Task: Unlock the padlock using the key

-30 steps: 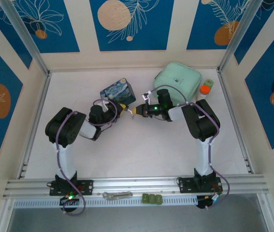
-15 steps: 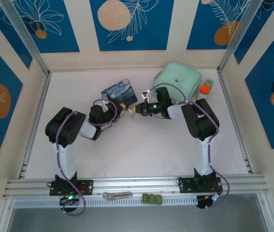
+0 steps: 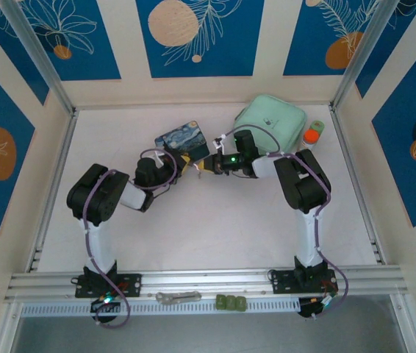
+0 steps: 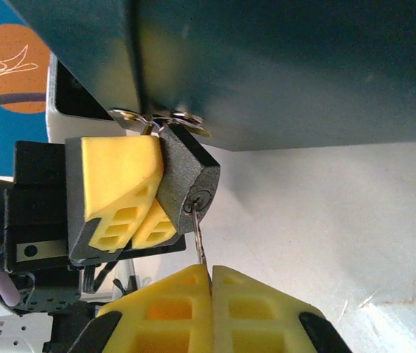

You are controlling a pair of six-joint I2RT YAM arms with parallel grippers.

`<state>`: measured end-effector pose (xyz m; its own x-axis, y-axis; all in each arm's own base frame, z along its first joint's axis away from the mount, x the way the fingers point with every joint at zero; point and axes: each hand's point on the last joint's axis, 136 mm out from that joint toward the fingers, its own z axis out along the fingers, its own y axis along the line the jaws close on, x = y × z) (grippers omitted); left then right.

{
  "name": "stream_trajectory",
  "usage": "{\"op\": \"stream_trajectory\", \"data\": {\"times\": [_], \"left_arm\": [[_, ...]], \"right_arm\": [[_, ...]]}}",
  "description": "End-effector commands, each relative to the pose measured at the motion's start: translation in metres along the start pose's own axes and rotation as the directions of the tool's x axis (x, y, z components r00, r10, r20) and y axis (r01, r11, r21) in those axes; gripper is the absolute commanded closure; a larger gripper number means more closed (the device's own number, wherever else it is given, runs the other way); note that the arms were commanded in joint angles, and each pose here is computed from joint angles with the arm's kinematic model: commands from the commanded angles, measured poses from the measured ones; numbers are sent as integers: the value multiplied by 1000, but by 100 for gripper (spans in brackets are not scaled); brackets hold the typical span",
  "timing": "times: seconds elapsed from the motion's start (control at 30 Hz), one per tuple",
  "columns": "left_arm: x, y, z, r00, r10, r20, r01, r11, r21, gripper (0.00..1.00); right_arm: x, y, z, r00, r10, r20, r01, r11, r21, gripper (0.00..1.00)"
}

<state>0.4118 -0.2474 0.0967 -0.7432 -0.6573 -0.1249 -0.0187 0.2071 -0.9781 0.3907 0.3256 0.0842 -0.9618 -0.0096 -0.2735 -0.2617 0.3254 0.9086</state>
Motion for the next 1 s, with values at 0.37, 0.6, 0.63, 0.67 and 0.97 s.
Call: {"op": "stream_trajectory", "data": {"times": [0.37,0.6,0.63,0.67,0.97], "left_arm": [[90,-42,4,906,88,-414,-18,985,170,100],[97,-43,5,878,102,-468,-14,982,186,100],[97,-43,6,875,102,-472,-14,982,187,100],[98,-43,7,873,104,-476,-14,982,188,100],[100,-40,5,868,101,-486,-10,983,186,100]], "right_arm": [[-39,11,-7,993,-90,75,86,995,47,100],[-39,2,-20,994,-56,97,50,996,70,100],[-39,2,-22,994,-53,100,46,997,68,100],[-39,2,-23,993,-51,103,44,997,67,100],[-43,4,-28,988,4,152,-13,998,58,100]]}}
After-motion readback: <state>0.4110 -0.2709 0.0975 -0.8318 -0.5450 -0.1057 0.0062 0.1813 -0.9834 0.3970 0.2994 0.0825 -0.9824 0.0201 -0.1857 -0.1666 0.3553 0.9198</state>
